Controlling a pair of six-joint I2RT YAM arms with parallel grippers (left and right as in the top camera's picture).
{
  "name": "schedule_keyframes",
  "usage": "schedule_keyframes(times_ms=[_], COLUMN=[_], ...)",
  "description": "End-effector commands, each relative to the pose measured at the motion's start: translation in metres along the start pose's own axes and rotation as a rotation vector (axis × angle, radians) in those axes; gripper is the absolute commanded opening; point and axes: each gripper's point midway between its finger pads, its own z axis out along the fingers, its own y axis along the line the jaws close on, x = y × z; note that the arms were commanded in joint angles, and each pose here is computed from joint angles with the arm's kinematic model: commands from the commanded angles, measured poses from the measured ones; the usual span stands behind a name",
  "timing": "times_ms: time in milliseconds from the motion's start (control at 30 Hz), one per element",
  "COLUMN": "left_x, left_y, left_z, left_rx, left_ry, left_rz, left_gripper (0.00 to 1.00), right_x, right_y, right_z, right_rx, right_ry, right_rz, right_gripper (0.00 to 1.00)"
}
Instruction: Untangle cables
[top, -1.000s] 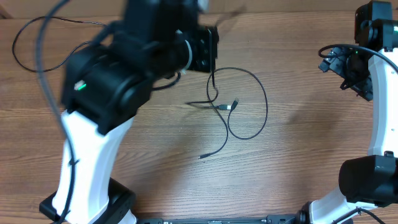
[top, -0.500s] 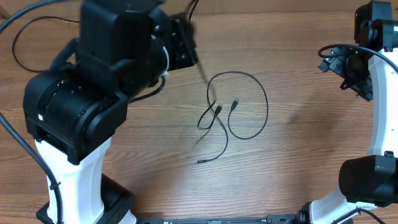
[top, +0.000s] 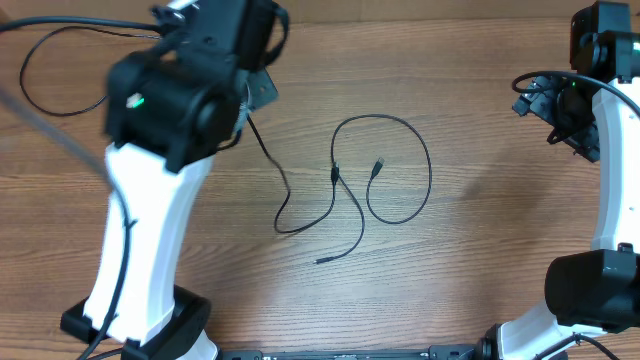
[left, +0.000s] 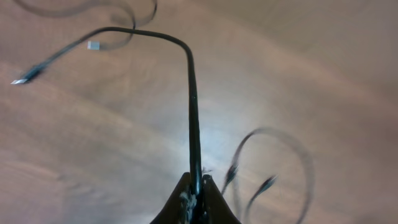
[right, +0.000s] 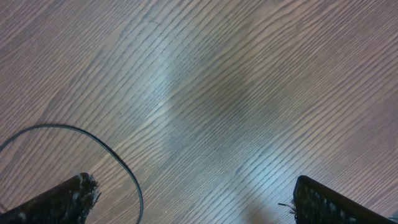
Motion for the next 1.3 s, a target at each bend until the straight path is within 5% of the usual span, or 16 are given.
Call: schedule_keyframes(times_ms=[0, 300, 500, 1000, 1133, 1267], left_x=[0.037, 0.115, 0.169, 0.197, 0.212, 0.217], left_y=[0.002, 0.032, 0.014, -0.039, -0.049, -0.044], left_z=[0.033, 0.102, 0.138, 0.169, 0.159, 0.153], left_rx=[-0.055, -0.225, -0.075, 0.269, 0.353, 0.347], left_ry=[0.165, 0.428, 0.605, 0.618, 0.643, 0.665], left_rz=[0.097, 0.244, 0.300, 0.467, 0.602, 0.654], left_gripper=[0.04, 0.04, 0.04, 0.15, 0.32, 0.65], right_x=[-0.002, -0.002, -0.002, -0.002, -0.002, -0.002], right_y=[-0.004, -0.004, -0.004, -0.004, -0.004, -0.004], right_z=[-0.004, -0.004, -0.004, -0.004, -0.004, -0.004], right_rx=[0.008, 0.008, 0.008, 0.008, 0.008, 0.008], right_ry=[-0.020, -0.020, -0.020, -0.020, -0.020, -0.020], right_rz=[0.000, -0.001, -0.001, -0.001, -0.001, 0.000], right_gripper=[1.00, 1.00, 1.00, 1.00, 1.00, 1.00])
